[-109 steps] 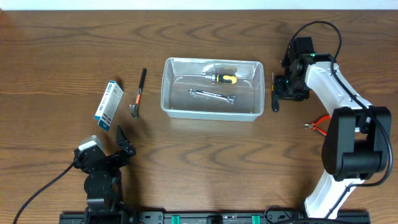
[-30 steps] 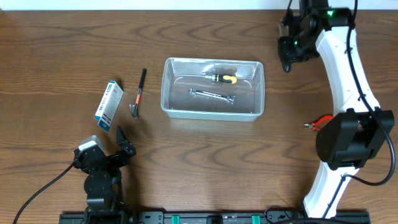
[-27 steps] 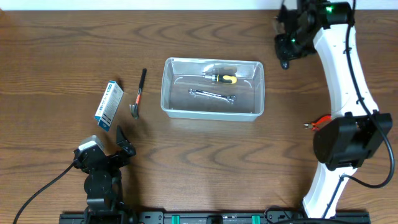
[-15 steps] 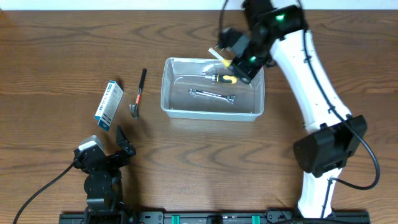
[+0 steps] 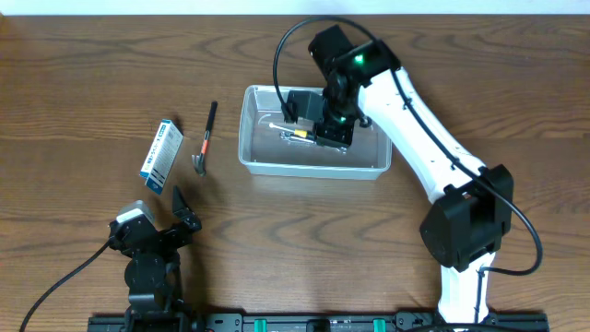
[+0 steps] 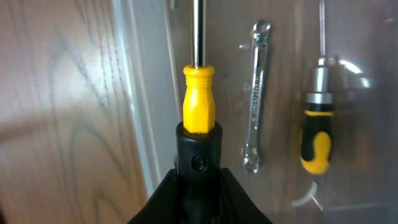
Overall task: Pack container
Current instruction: 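Carry the small screwdriver into the container and release it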
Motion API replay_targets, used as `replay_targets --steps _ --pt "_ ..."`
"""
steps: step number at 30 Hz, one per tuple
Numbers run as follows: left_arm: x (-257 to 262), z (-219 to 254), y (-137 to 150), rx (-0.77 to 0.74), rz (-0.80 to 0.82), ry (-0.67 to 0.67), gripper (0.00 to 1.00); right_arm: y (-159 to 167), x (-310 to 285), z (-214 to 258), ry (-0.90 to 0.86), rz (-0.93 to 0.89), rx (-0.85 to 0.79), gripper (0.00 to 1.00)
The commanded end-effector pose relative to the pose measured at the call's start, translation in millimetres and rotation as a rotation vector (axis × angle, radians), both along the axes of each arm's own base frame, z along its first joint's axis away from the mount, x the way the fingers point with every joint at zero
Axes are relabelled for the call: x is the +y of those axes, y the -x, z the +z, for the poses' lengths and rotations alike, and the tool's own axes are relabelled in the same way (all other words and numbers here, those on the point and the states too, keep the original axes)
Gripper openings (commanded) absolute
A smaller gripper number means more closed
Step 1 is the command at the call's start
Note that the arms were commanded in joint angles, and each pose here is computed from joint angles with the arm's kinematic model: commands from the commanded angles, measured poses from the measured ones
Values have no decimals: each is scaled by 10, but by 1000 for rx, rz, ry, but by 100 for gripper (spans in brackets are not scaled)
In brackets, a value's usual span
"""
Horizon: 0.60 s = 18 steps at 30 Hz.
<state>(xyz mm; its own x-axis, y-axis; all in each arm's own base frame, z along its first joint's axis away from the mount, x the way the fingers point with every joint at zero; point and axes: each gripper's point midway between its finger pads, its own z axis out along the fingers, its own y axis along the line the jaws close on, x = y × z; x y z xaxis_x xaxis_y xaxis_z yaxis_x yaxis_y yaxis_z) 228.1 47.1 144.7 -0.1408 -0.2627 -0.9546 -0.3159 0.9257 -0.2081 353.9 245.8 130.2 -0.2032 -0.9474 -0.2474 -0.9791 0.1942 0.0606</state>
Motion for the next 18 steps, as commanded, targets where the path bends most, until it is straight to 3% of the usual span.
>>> replay_targets --steps 1,9,18 --pt "-1 -122 1 30 -1 -10 98 85 -33 -161 9 34 17 3" --pt "-1 -123 1 30 -2 -10 98 184 -130 -643 47 30 47 4" --pt "-1 -122 1 30 -1 -10 98 210 -145 -810 48 5 53 9"
